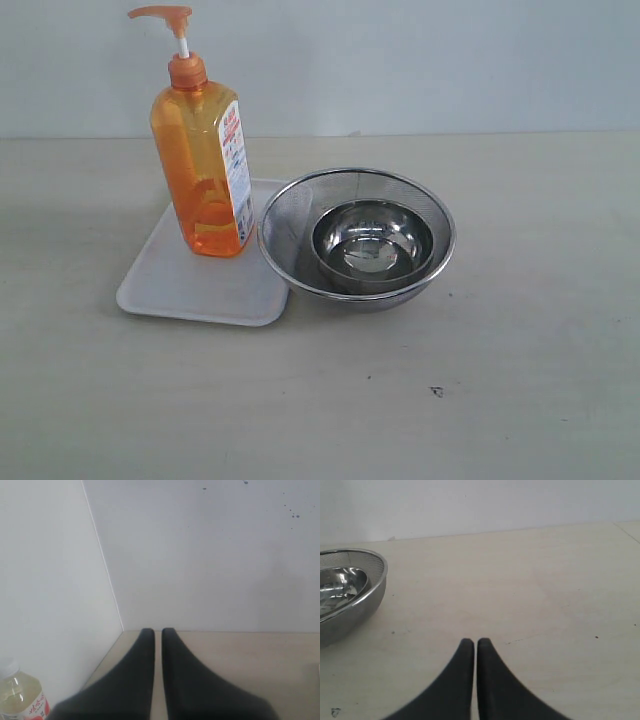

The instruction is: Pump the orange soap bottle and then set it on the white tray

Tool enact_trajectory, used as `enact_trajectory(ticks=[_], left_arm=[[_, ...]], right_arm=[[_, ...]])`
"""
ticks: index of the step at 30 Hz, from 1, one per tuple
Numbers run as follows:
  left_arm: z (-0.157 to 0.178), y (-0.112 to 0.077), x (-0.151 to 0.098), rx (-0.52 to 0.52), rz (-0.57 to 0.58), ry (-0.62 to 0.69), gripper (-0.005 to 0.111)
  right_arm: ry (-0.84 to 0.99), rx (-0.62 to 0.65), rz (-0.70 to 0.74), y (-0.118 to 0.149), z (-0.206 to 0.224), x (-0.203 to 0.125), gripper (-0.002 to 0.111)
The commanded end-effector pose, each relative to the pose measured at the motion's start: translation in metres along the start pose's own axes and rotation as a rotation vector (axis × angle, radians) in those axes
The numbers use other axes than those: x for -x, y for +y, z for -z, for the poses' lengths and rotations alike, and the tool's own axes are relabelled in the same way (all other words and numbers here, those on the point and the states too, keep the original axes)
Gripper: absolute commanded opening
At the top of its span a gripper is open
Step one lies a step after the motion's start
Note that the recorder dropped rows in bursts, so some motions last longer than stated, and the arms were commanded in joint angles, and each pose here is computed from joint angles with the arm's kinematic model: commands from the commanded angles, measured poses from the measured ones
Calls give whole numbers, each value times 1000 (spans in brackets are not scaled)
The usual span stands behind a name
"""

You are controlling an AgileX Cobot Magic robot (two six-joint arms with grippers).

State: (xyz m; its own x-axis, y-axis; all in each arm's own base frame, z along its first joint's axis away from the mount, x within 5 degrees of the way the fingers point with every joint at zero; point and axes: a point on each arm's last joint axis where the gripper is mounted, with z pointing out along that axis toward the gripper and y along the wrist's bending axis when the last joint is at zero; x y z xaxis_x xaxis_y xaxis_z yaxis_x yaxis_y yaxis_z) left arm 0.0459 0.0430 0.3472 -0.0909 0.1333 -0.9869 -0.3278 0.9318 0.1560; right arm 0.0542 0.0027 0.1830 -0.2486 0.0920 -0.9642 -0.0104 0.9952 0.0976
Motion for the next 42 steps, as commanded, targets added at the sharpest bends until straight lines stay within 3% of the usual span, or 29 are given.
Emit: enact_trajectory(ticks=[1,36,42], left_arm=[[0,0,-1,-5,-5,-8,5],[0,-1,3,-15,-25,-46,5],[4,-13,9,-99,120,-108,5]], right_arm=[[-15,-1,-3,0,0,1,0],[-15,-1,-3,0,0,1,0],[-15,-1,-3,0,0,1,0]])
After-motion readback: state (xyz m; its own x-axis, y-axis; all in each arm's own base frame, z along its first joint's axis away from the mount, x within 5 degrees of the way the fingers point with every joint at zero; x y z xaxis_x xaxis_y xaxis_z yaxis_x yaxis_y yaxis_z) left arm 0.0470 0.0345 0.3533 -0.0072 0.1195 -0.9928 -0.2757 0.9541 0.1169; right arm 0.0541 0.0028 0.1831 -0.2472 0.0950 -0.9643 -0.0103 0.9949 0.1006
